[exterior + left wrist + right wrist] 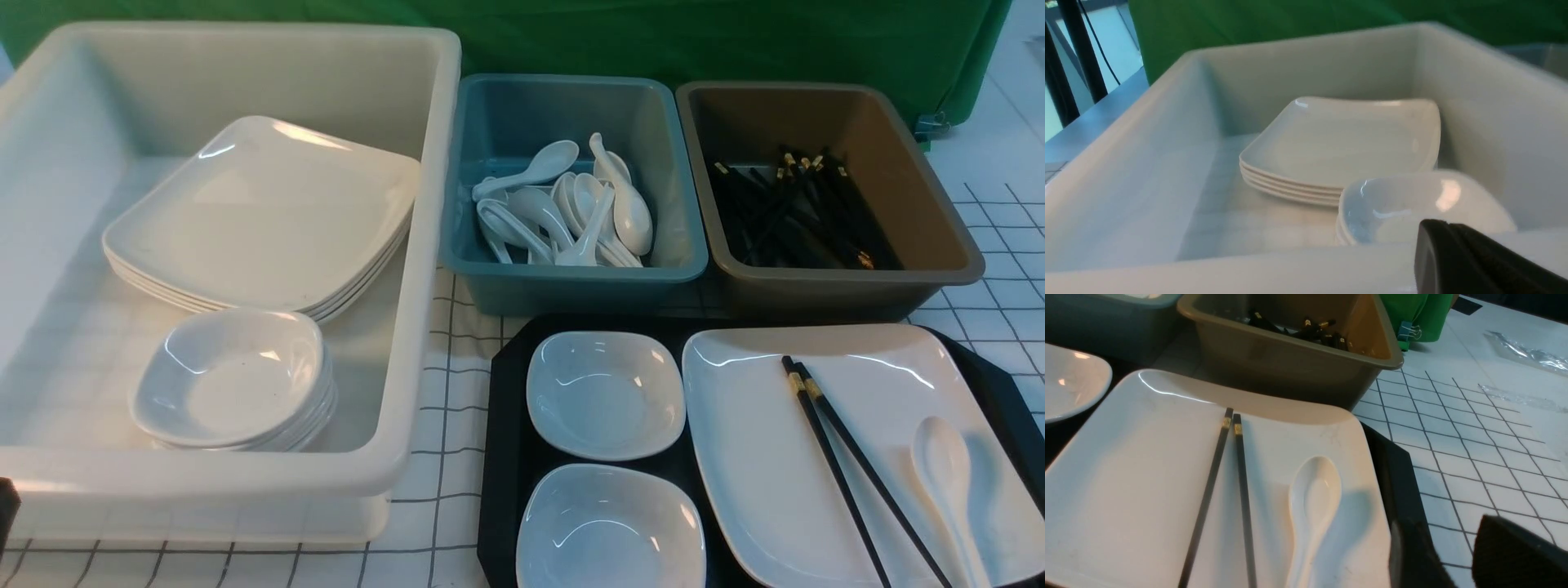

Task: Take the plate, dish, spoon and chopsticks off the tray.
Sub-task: Use the right arm to grab a pair of chopsticks from the plate

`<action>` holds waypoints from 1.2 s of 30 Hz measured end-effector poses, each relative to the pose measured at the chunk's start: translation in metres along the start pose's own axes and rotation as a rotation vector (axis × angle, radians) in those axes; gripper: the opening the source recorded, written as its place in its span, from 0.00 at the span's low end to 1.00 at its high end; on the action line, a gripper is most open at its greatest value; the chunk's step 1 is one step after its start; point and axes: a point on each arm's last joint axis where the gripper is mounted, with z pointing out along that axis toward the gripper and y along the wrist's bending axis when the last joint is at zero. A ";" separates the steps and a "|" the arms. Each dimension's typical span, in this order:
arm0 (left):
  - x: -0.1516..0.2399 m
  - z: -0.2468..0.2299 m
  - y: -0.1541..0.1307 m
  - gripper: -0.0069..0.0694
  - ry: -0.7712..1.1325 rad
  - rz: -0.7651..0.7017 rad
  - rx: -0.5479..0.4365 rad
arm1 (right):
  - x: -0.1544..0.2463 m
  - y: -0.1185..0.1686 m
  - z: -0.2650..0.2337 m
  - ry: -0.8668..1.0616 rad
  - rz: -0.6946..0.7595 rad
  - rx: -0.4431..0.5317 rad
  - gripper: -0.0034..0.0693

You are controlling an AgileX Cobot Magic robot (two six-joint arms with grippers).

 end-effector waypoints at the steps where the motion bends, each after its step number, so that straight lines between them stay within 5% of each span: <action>1: -0.002 0.000 0.000 0.10 -0.025 -0.066 0.000 | 0.000 0.000 0.000 0.000 0.000 0.000 0.38; 7: -0.021 -0.003 0.007 0.10 -0.242 -0.427 -0.027 | 0.000 0.000 0.000 0.000 0.000 0.000 0.38; 16: -0.047 -0.015 0.019 0.10 -0.605 -0.712 -0.005 | -0.002 0.000 0.000 -0.029 0.043 -0.001 0.38; 17: -0.053 -0.020 0.020 0.10 -0.683 -0.724 0.008 | -0.007 0.000 0.000 -0.081 0.158 -0.007 0.38; 18: -0.059 -0.022 0.020 0.10 -0.719 -0.735 0.020 | -0.011 0.000 -0.001 -0.163 0.231 -0.289 0.38; 19: -0.067 -0.025 0.020 0.10 -0.749 -0.741 0.035 | -0.016 -0.001 -0.001 -0.182 0.408 -0.025 0.38; 23: -0.138 -0.047 0.010 0.10 -0.827 -0.594 0.139 | -0.033 -0.008 -0.006 -0.382 0.808 -0.081 0.38; 29: -0.211 -0.040 0.000 0.10 -0.543 -0.383 0.099 | -0.042 -0.013 -0.011 -0.521 0.912 -0.091 0.38; 33: -0.217 0.015 0.002 0.10 -0.032 -0.346 -0.019 | -0.046 -0.015 -0.014 -0.581 0.956 -0.107 0.37; 36: -0.198 0.054 -0.003 0.10 0.323 -0.295 -0.002 | -0.055 -0.014 -0.016 -0.485 1.009 -0.148 0.27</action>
